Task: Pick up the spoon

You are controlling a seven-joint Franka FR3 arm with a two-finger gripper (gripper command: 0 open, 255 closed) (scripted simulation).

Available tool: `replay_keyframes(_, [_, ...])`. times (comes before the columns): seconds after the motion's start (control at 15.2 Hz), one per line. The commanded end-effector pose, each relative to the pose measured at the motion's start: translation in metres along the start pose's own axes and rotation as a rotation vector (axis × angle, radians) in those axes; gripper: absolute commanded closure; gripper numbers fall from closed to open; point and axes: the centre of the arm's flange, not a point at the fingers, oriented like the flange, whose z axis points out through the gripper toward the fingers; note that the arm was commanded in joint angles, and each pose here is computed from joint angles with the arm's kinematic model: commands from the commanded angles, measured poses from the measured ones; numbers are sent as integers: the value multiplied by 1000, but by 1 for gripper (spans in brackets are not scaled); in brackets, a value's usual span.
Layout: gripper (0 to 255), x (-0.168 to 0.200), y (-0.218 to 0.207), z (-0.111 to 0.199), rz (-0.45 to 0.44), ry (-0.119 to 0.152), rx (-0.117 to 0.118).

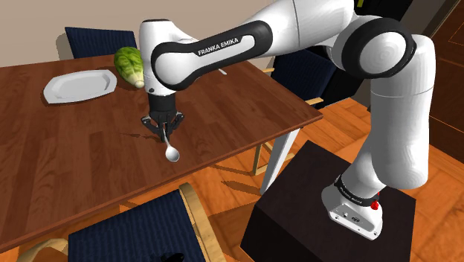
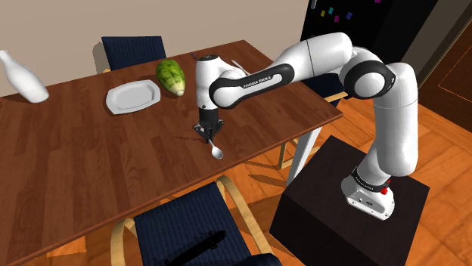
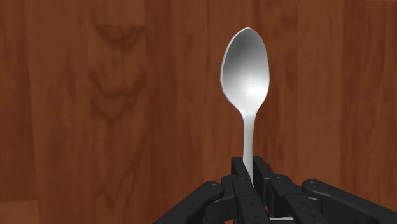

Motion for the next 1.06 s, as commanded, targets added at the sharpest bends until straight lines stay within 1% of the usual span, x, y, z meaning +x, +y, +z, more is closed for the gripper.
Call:
replay_keyframes(0.0, [255, -1, -1, -8, 0, 0, 0])
replay_keyframes(0.86, [255, -11, -11, -75, 0, 0, 0])
replay_keyframes(0.99, [255, -11, -12, -76, 0, 0, 0])
